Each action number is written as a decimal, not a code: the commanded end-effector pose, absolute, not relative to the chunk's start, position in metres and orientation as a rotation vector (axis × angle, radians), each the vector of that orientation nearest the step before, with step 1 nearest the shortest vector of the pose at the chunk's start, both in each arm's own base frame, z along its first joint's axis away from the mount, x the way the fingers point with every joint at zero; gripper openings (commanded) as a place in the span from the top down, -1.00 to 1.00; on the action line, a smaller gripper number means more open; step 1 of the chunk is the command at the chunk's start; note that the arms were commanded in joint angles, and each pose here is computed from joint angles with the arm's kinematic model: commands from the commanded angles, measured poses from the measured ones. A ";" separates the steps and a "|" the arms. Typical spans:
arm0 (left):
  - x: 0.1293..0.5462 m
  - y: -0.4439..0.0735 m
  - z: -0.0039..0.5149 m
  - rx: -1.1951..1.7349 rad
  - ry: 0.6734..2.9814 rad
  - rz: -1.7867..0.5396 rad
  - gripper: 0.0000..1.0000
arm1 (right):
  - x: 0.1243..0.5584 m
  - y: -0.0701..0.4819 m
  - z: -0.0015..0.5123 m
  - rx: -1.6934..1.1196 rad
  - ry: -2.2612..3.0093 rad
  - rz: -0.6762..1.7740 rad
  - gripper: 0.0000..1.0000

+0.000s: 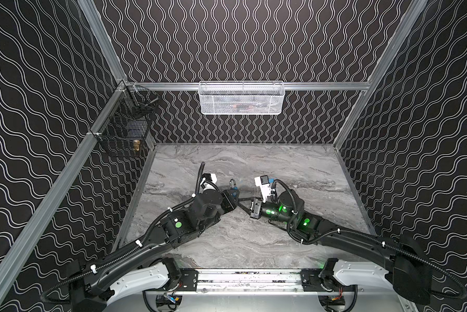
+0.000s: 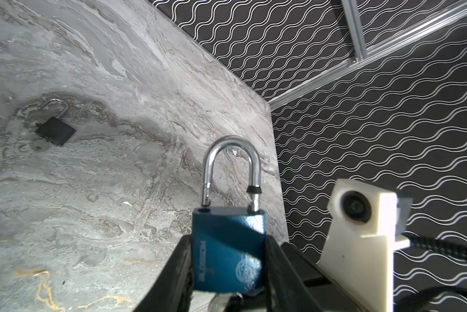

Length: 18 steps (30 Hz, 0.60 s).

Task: Unlock with the key
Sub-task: 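Open the right gripper and draw it away from the key and padlock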

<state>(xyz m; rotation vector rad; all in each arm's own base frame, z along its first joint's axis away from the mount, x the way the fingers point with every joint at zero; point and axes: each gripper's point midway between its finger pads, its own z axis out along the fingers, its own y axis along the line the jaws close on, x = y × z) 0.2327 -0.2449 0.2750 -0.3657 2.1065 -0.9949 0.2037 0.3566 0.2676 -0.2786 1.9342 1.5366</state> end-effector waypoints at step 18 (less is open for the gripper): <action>0.238 -0.222 0.273 -0.144 2.058 -0.721 1.00 | 0.199 0.325 0.274 -0.308 1.969 1.351 -0.01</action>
